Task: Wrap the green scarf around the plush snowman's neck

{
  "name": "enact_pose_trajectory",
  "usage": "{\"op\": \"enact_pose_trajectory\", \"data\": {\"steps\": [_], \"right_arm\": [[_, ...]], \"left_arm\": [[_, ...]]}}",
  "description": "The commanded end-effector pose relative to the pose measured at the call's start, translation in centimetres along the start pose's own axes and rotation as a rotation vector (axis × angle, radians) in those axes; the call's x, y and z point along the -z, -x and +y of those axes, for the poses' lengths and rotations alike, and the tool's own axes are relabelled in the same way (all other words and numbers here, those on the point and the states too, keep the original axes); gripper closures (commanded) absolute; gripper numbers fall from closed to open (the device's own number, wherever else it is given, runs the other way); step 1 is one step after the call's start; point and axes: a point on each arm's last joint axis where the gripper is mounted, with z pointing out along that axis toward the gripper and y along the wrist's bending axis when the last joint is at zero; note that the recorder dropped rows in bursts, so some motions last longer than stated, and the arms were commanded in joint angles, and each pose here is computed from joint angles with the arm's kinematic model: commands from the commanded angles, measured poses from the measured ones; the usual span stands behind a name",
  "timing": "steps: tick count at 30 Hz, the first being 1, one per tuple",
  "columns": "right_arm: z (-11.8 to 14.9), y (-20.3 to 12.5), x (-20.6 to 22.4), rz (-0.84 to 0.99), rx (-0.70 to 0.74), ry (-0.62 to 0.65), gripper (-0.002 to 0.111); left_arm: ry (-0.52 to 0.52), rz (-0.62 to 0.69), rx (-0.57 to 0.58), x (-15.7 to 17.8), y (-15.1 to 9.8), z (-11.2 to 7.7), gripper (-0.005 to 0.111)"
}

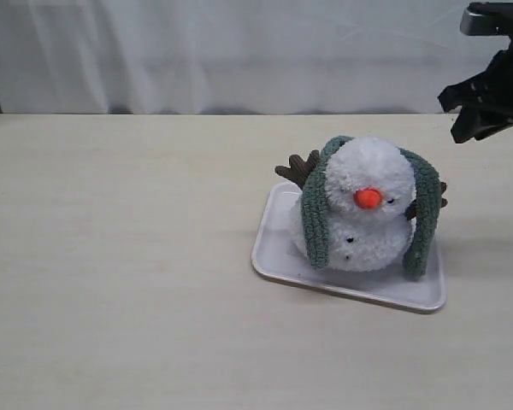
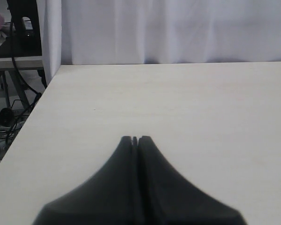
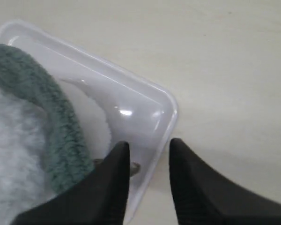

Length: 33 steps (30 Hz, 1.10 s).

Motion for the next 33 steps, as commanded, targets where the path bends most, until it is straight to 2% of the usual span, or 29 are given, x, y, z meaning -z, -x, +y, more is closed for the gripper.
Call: {"op": "enact_pose_trajectory", "data": {"steps": [1,3,7,9,16,24,29,33], "right_arm": [[2.0,0.3,2.2,-0.086,0.05,0.178,0.06],[2.4,0.0,2.6,-0.078,0.052,0.199,0.06],[2.4,-1.6,0.4,-0.044,0.046,0.215,0.06],[2.6,-2.4,-1.0,-0.05,0.045,0.239,0.065],[2.3,-3.7,-3.1,-0.066,0.032,0.199,0.065],[3.5,-4.4,-1.0,-0.021,0.015,0.299,0.065],[3.9,-5.2,1.6,-0.131,0.017,0.252,0.065],[4.0,-6.2,2.0,-0.188,-0.018,0.213,0.065]], "left_arm": [[-0.004,-0.013,0.003,0.0,0.1,0.0,0.107],[-0.004,-0.013,0.003,0.0,0.1,0.0,0.107],[-0.004,-0.013,0.003,0.0,0.1,0.0,0.107],[-0.004,-0.013,0.003,0.0,0.1,0.0,0.107],[-0.004,-0.013,0.003,0.0,0.1,0.0,0.107],[-0.004,-0.013,0.003,0.0,0.1,0.0,0.107],[-0.004,-0.013,0.003,0.0,0.1,0.0,0.107],[-0.004,-0.013,0.003,0.0,0.1,0.0,0.107]]}}
